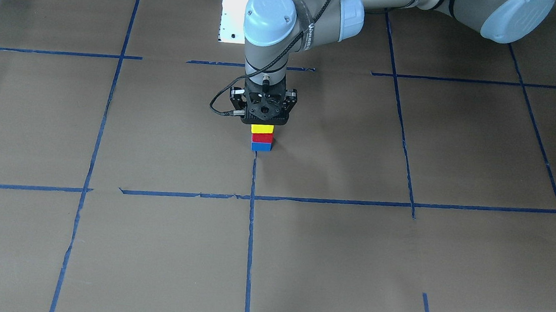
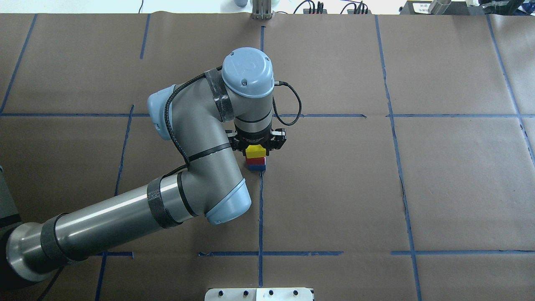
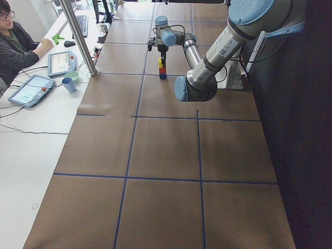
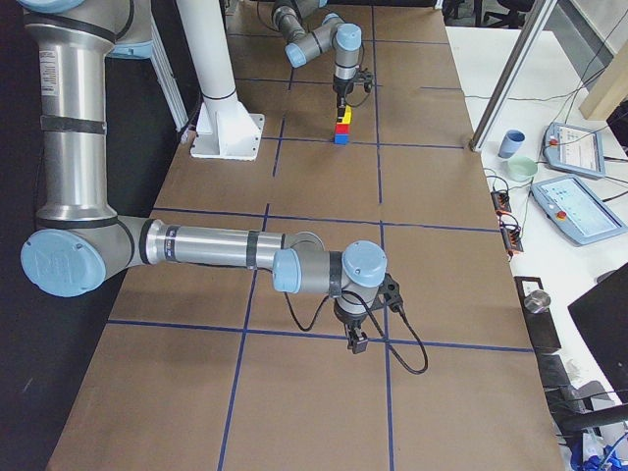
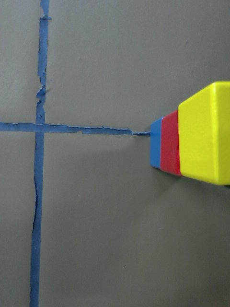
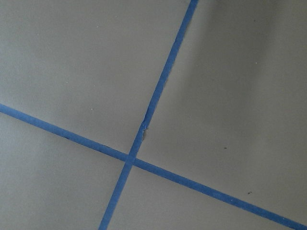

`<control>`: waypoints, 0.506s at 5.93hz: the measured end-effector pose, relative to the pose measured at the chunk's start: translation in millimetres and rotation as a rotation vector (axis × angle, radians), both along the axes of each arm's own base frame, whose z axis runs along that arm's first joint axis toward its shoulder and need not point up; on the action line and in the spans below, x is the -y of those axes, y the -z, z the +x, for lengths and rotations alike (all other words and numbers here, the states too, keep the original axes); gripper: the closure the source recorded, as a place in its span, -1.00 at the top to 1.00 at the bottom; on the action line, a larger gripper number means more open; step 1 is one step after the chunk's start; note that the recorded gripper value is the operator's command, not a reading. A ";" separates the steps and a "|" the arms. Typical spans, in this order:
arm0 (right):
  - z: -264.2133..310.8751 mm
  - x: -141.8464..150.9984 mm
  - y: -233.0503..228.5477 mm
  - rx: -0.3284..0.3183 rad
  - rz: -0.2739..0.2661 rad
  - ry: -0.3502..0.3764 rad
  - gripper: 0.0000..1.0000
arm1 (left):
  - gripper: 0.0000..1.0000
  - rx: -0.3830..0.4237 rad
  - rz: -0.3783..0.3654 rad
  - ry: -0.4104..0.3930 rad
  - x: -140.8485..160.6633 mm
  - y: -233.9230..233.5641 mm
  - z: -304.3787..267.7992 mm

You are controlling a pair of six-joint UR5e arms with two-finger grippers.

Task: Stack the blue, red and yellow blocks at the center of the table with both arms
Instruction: 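Lower the yellow block onto the red block and open the left gripper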

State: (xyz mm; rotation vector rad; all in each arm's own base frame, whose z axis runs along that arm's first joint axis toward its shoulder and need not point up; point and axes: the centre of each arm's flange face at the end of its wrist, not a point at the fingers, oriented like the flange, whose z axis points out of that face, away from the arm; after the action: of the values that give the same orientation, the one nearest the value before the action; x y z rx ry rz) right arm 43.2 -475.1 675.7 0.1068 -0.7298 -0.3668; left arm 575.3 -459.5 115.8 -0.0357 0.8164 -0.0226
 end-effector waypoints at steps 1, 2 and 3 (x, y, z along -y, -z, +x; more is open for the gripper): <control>0.0 0.0 0.0 0.000 0.000 0.000 1.00 | 0.96 0.001 0.000 0.001 0.1 -0.4 0.0; 0.0 0.0 0.0 0.000 0.001 0.000 1.00 | 0.99 0.000 0.002 0.002 -0.3 0.3 -0.7; 0.0 0.0 0.0 0.000 0.000 0.000 1.00 | 0.99 -0.008 0.007 0.005 -1.6 5.2 -4.9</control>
State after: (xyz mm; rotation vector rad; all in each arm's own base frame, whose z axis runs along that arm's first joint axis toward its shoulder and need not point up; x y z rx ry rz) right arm 43.2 -475.2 675.7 0.1073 -0.7297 -0.3669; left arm 570.4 -457.9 110.6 -0.0269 0.8242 -0.0237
